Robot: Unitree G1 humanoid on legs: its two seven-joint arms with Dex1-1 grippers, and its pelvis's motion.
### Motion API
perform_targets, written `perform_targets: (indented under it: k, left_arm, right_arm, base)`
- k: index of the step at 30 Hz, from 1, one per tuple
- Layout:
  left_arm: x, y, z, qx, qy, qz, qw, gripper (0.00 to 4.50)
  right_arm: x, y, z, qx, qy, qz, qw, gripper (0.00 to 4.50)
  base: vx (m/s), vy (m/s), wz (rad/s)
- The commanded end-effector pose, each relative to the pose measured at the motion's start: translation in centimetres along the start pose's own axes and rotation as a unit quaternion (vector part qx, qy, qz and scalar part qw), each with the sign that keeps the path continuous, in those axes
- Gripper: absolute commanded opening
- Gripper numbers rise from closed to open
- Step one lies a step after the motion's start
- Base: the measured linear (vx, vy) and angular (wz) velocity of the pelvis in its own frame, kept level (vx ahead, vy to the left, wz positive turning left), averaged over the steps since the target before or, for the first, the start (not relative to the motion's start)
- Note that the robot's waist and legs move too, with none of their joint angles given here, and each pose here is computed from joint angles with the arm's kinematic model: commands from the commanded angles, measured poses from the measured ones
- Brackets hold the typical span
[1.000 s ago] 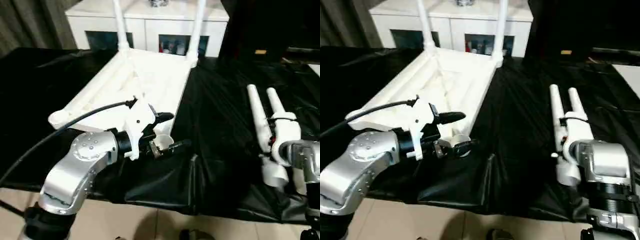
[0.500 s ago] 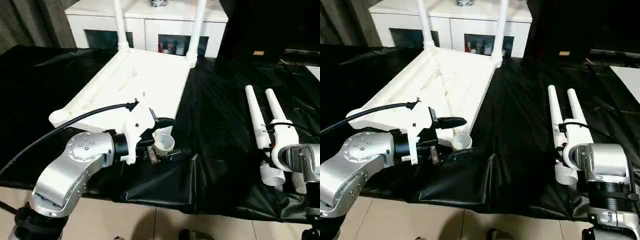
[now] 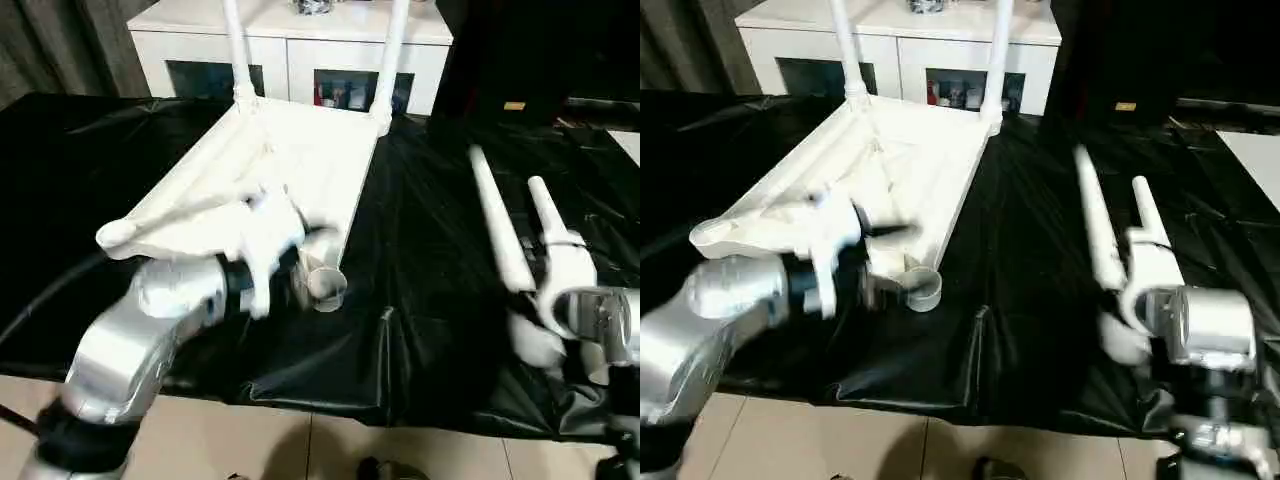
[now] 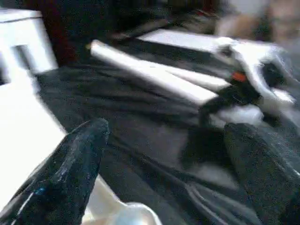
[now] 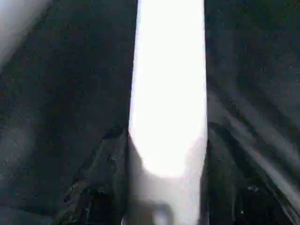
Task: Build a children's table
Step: Pick table leg
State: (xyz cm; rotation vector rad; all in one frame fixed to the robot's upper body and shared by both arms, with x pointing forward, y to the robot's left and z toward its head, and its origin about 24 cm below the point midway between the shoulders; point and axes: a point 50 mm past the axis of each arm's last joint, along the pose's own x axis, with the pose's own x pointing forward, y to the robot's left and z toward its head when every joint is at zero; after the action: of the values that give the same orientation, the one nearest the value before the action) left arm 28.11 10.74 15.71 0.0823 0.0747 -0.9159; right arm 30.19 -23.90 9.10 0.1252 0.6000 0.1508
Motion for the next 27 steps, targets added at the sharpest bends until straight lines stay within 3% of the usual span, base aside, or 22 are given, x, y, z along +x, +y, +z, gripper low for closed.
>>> perform_targets:
  k: [1, 2, 3, 5, 7, 11, 13, 22, 25, 27]
  left_arm:
    - [0.0, 1.5, 0.2, -0.062, -0.006, 0.055, 0.997, 4.50]
    - [0.2, 1.7, 0.4, -0.088, -0.012, 0.061, 0.994, 4.50]
    - [0.8, 2.2, 1.0, -0.127, -0.034, 0.085, 0.988, 4.50]
    - [1.5, 2.4, 1.5, -0.153, -0.053, 0.095, 0.982, 4.50]
    - [2.5, 2.4, 2.3, -0.184, -0.073, 0.086, 0.976, 4.50]
    - [3.8, 2.3, 3.3, -0.213, -0.093, 0.079, 0.969, 4.50]
    - [4.6, 2.6, 4.1, -0.250, -0.115, 0.084, 0.958, 4.50]
    - [5.1, 2.9, 4.6, -0.298, -0.140, 0.098, 0.939, 4.50]
    - [5.1, 3.6, 5.0, -0.334, -0.165, 0.139, 0.918, 4.50]
    - [5.1, 3.8, 5.1, -0.347, -0.171, 0.148, 0.910, 4.50]
  right_arm:
    - [-0.8, 1.4, 2.2, -0.021, -0.088, 0.066, 0.994, 1.89]
    - [-0.9, 2.0, 2.5, -0.030, -0.105, 0.086, 0.990, 1.89]
    - [-1.1, 3.6, 3.4, -0.053, -0.149, 0.122, 0.980, 1.88]
    - [-1.3, 5.1, 4.0, -0.076, -0.180, 0.148, 0.970, 1.88]
    - [-1.1, 7.2, 4.5, -0.137, -0.209, 0.156, 0.956, 1.88]
    - [-0.7, 10.1, 4.8, -0.226, -0.241, 0.152, 0.931, 1.88]
    - [-0.3, 12.4, 5.0, -0.274, -0.259, 0.153, 0.913, 1.88]
    - [0.0, 14.6, 4.8, -0.345, -0.284, 0.153, 0.882, 1.88]
    - [0.2, 15.1, 4.6, -0.408, -0.297, 0.123, 0.855, 1.88]
    - [0.3, 15.2, 4.6, -0.420, -0.298, 0.117, 0.849, 1.88]
  base:
    - [0.000, 0.000, 0.00]
    - [0.000, 0.000, 0.00]
    - [0.000, 0.000, 0.00]
    - [0.000, 0.000, 0.00]
    - [0.000, 0.000, 0.00]
    - [0.000, 0.000, 0.00]
    - [0.000, 0.000, 0.00]
    - [0.023, -0.016, 0.06]
    - [0.035, -0.030, 0.06]
    - [0.000, 0.000, 0.00]
